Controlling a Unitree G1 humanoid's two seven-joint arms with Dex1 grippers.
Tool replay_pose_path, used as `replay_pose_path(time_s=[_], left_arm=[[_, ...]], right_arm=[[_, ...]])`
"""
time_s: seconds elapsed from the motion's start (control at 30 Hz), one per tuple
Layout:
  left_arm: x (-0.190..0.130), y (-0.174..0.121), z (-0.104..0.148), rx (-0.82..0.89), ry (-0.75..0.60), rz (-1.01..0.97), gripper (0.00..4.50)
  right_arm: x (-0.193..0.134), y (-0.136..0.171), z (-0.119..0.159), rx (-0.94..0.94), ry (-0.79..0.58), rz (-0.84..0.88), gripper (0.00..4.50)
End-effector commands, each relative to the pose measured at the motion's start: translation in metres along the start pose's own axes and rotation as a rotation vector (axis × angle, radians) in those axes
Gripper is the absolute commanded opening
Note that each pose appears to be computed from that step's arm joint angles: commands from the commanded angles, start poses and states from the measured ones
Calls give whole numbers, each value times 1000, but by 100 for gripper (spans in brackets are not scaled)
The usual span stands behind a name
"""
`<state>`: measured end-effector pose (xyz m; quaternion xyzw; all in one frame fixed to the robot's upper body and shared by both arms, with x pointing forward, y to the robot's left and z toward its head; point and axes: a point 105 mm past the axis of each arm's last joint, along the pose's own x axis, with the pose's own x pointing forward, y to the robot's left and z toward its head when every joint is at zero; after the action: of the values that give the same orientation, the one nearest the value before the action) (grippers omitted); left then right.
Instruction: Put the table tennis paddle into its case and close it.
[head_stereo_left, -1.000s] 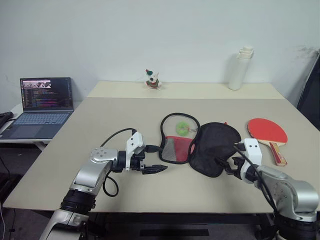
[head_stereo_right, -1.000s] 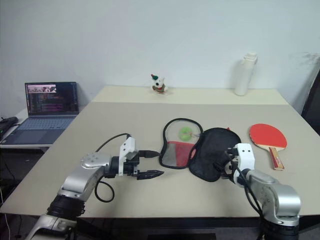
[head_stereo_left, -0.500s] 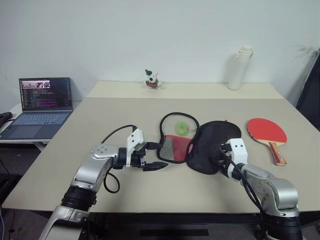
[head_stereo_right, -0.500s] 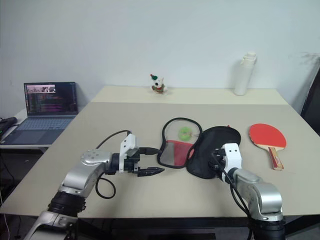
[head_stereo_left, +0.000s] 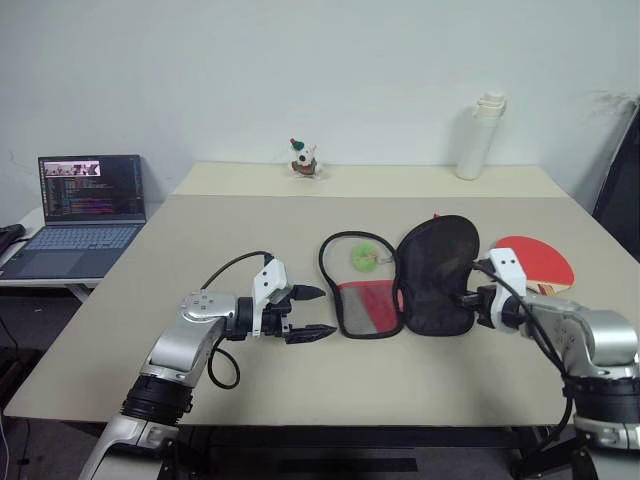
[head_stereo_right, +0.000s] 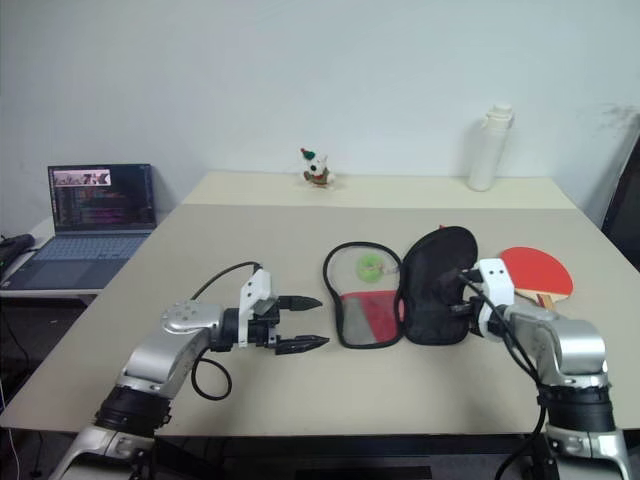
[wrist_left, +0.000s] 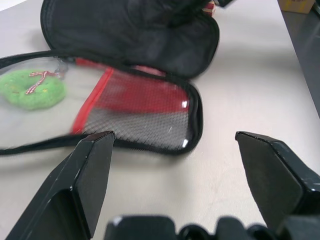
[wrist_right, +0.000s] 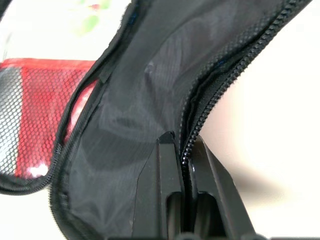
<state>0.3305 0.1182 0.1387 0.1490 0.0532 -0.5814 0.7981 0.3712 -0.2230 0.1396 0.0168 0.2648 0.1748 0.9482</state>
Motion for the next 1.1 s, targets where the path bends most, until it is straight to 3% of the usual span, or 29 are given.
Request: replay_pose_path(time_s=[0.03, 0.4, 0.7, 0.83, 0.93, 1.1], left_arm=[[-3, 3, 10, 42, -30, 16, 423], [-3, 1, 11, 50, -27, 20, 423], [-4, 0, 13, 49, -23, 16, 423], [-4, -1, 15, 48, -24, 9, 423], [-4, -2, 16, 48, -27, 1, 423], [-2, -1, 18, 58, -30, -14, 423]], right_arm=[[-1, -11, 19, -49, -22, 18, 5], [9, -21, 30, -110, 19, 65, 5], [-11, -42, 28, -189, 7, -8, 310], [-36, -57, 47, -183, -85, -57, 444], [-55, -76, 53, -144, -150, -142, 444], [-71, -114, 37, -50, -202, -367, 448]])
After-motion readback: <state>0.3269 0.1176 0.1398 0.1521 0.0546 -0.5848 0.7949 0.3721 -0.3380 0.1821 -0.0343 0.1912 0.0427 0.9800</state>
